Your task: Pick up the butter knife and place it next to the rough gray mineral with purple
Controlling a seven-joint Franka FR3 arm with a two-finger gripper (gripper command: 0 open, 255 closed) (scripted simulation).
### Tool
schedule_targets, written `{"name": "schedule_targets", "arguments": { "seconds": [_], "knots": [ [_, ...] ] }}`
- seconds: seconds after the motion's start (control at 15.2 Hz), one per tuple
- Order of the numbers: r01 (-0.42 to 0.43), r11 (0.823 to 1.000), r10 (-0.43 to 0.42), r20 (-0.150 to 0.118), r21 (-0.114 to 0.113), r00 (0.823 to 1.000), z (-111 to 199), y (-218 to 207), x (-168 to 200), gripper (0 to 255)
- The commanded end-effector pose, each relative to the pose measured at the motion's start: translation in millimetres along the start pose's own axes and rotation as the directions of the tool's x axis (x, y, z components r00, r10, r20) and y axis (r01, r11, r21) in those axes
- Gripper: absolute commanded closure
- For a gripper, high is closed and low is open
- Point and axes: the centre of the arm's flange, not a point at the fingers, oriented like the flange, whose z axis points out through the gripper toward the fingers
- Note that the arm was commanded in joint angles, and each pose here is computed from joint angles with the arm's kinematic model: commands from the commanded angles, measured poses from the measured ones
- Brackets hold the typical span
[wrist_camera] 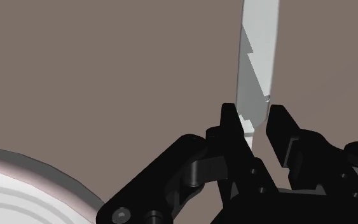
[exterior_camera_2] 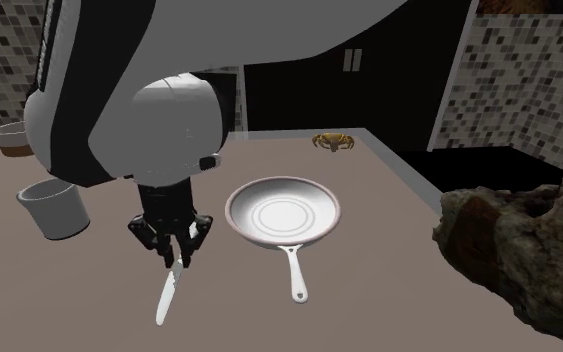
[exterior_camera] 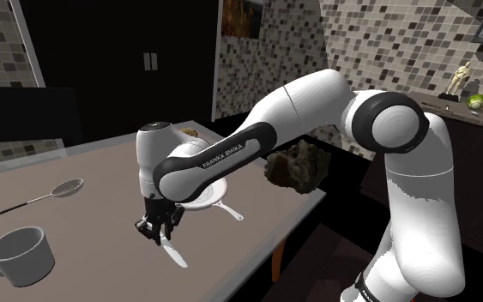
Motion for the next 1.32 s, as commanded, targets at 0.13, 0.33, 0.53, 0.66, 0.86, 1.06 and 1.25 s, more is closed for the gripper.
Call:
{"name": "schedule_targets", "arguments": {
  "seconds": [0.13,0.33,0.53,0.66,0.86,1.06,1.25],
  "knots": [
    [0.006,1.0,-0.006,0.005,0.001,1.0,-18,-4,-5,255],
    [0.006,1.0,-0.006,0.005,0.001,1.0,-34,-5,-6,255],
    [0.006,1.0,-0.006,0.005,0.001,1.0,-49,-5,-7,255],
    [0.006,1.0,-0.006,0.005,0.001,1.0,-60,-6,-8,255],
    [0.006,1.0,-0.006,0.005,0.001,1.0,-76,-6,-9,255],
    [0.006,1.0,-0.006,0.005,0.001,1.0,-91,-7,-11,255],
    [0.006,1.0,-0.006,0.005,0.001,1.0,-107,-8,-12,255]
  ]
}}
